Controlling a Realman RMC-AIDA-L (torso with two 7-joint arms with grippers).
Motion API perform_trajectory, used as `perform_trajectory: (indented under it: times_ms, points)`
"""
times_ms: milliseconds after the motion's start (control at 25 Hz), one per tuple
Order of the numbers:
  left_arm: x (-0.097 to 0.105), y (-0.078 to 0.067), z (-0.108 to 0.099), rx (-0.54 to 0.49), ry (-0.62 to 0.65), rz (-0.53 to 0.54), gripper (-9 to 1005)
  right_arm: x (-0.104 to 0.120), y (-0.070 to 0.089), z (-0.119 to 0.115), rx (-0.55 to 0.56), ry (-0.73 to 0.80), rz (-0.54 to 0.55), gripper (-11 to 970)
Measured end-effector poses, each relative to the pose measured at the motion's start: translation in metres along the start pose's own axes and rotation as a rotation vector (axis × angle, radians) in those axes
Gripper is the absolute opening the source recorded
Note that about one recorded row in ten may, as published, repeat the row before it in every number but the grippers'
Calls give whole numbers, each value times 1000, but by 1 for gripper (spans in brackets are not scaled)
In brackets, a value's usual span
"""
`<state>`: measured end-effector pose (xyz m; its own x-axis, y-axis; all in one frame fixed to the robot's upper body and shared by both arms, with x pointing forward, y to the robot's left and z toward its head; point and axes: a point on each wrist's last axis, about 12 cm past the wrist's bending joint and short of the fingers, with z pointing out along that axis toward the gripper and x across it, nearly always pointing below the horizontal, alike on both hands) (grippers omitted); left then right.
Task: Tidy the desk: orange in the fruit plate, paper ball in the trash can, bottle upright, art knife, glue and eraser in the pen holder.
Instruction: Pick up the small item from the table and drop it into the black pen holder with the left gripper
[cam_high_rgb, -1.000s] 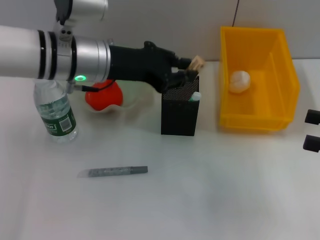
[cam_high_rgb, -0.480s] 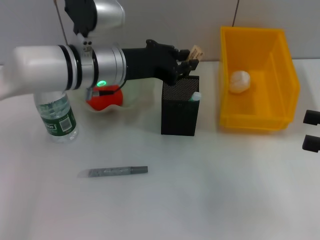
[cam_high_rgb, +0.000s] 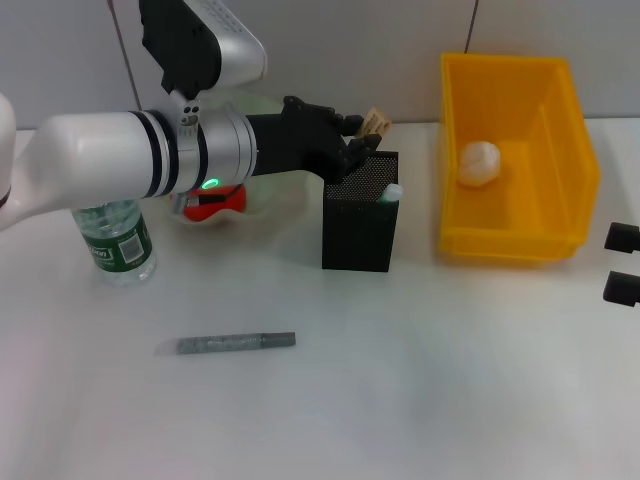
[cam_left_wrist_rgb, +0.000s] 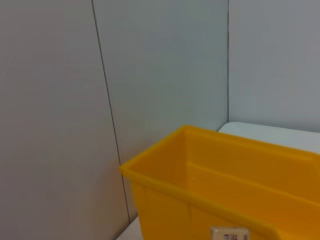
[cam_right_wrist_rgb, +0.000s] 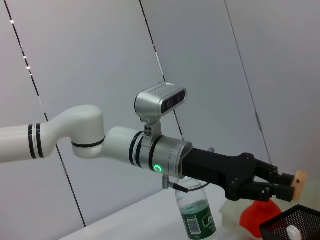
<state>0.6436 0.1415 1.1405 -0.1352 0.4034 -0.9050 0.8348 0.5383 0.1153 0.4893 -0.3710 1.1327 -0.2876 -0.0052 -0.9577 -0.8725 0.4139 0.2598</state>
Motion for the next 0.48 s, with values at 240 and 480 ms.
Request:
perform_trajectory:
  times_ms: [240,480]
  points:
    - [3,0,0,1,8,-2,271,-1,0,0,1,-3,1,745]
    - [3,0,0,-1,10,-2,493,-2,-1,1,0,-5,-1,745]
